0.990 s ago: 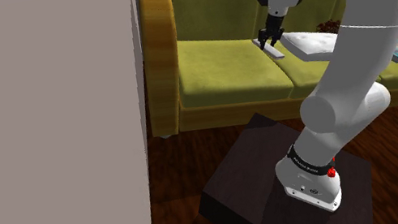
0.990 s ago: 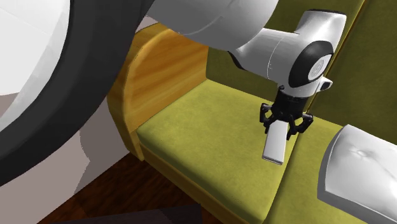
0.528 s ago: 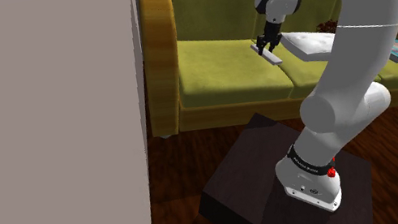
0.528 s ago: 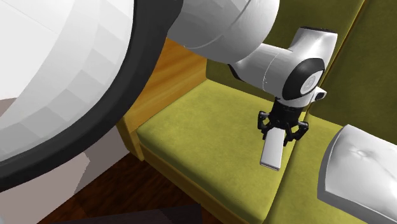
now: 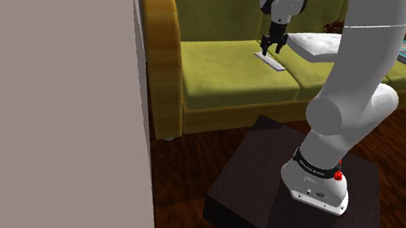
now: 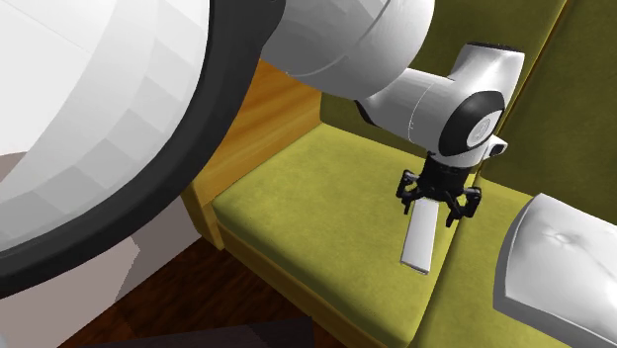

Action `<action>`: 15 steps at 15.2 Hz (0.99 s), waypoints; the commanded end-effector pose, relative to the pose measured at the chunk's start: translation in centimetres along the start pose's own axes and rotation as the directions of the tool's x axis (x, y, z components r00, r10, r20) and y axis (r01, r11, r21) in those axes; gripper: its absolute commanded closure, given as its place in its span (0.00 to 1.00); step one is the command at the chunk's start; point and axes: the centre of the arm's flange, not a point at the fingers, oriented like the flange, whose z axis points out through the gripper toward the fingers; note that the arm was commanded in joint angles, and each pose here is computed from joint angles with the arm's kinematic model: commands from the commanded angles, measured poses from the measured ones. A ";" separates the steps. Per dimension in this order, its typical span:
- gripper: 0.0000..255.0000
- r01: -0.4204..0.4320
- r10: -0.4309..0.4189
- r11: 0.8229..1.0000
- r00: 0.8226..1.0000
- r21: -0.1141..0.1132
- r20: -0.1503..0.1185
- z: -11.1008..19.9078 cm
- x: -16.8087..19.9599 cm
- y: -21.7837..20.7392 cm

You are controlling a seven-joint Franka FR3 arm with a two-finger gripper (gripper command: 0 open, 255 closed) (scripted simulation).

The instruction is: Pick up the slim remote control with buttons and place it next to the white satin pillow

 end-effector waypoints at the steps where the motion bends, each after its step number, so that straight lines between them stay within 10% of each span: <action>1: 0.00 0.000 0.000 1.000 1.000 0.000 0.000 0.0 0.0 0.0; 15: 0.00 0.000 0.000 1.000 1.000 0.000 0.000 -5.0 0.0 0.0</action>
